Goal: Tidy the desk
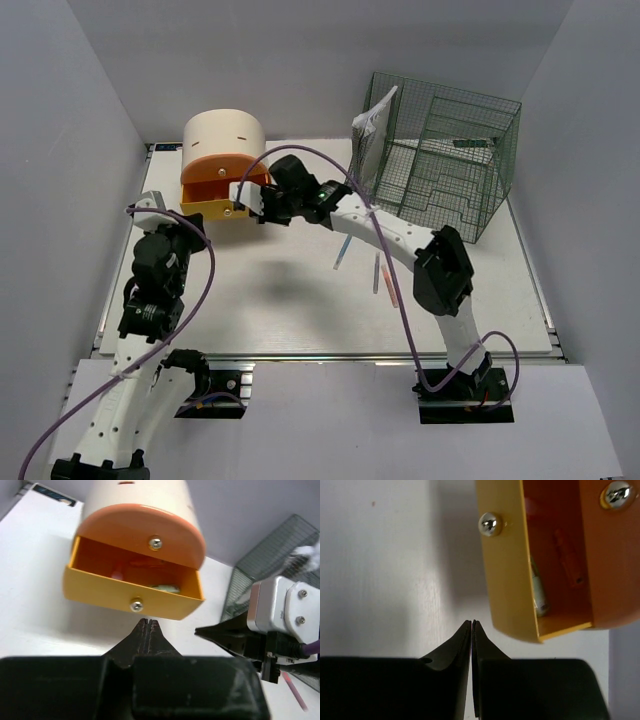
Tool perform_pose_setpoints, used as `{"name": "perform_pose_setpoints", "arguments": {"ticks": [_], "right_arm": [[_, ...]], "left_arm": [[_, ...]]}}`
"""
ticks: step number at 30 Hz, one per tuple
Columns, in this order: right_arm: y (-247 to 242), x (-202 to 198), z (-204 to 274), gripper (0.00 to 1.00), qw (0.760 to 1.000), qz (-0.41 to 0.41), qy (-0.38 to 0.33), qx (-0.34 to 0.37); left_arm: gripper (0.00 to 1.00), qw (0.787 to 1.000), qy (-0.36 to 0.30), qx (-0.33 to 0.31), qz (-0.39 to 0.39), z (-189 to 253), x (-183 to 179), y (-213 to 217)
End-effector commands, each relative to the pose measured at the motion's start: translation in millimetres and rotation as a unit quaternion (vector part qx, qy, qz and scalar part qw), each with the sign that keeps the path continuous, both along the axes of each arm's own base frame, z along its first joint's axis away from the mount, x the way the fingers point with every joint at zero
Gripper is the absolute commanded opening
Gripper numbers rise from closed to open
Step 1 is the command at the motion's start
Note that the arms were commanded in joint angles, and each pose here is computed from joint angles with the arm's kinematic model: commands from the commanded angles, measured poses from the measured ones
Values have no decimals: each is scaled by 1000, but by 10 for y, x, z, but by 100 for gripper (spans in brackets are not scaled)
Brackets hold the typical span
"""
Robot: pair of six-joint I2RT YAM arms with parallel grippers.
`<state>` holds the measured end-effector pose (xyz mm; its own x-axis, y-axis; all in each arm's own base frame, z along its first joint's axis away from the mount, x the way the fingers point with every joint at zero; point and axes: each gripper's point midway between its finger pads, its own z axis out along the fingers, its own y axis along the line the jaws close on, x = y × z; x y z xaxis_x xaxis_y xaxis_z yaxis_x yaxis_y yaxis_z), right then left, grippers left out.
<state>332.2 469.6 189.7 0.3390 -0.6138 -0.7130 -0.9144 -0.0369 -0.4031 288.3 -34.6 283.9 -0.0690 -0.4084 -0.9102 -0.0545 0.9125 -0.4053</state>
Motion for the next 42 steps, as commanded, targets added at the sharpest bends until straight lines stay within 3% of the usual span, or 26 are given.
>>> {"name": "perform_pose_setpoints", "arguments": {"ticks": [1, 7, 14, 22, 42], "right_arm": [[270, 233, 267, 8, 997, -39, -51, 45], [501, 409, 98, 8, 994, -67, -72, 55], [545, 729, 50, 2, 976, -140, -151, 64], [534, 987, 108, 0, 959, -179, -202, 82], [650, 1268, 169, 0, 940, -199, -251, 116]], "left_arm": [[0, 998, 27, 3, 61, -140, 3, 215], [2, 996, 30, -3, 79, -168, -3, 268], [11, 994, 29, -13, 104, -153, -41, 348], [12, 993, 18, -18, 112, -113, -78, 379], [11, 993, 20, -12, 118, -151, -70, 401]]}}
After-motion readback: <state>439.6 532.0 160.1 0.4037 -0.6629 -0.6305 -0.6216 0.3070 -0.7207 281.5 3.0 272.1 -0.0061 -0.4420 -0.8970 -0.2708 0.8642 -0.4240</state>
